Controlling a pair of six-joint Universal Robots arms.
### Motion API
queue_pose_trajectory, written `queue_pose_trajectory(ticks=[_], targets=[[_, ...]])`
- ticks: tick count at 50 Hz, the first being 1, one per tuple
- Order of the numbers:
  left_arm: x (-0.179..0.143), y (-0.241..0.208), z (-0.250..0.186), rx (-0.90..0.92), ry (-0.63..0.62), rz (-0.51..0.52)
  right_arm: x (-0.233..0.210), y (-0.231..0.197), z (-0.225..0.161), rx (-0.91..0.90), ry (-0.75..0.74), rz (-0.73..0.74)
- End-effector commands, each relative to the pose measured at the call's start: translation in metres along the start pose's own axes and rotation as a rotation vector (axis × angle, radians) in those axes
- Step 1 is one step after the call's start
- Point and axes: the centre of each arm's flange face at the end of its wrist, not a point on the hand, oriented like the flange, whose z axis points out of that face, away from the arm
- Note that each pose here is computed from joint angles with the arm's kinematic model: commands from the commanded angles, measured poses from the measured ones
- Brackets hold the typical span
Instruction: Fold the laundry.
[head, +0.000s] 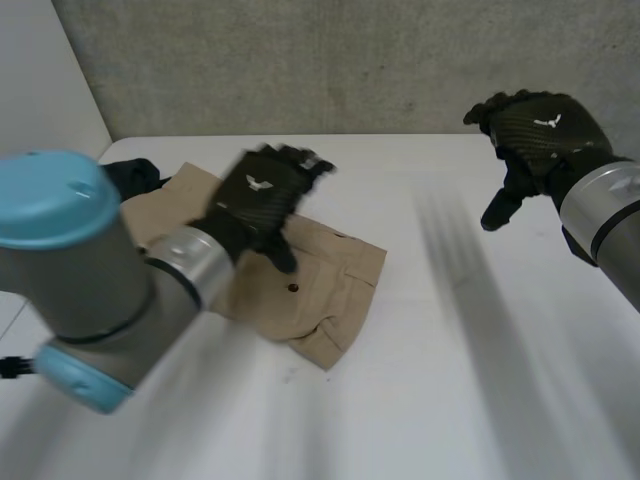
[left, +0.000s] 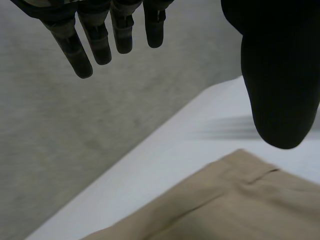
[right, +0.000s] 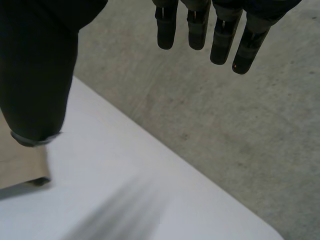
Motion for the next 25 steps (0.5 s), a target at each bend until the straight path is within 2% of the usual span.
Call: queue_pose_trajectory(ticks=[1,7,11,17,25], targets=[[-0.069,-0.006,-0.018,-0.001,-0.208,0.013,-0.038,0.008,-0.021,-0.088,-0.143,0.011],[-0.139,0.01,-0.016,-0.057,-0.374,0.077,-0.083,0.022,-0.03,-0.161,-0.281,0.106],[-0.166,0.043,-0.007,-0.157,-0.41,0.132,-0.101,0.039,-0.018,-0.208,-0.315,0.167],[-0.188,0.09,0.013,-0.258,-0.358,0.238,-0.142,0.064,0.005,-0.202,-0.372,0.181],[-0.198,0.121,0.025,-0.301,-0.351,0.243,-0.175,0.098,0.031,-0.218,-0.353,0.148]])
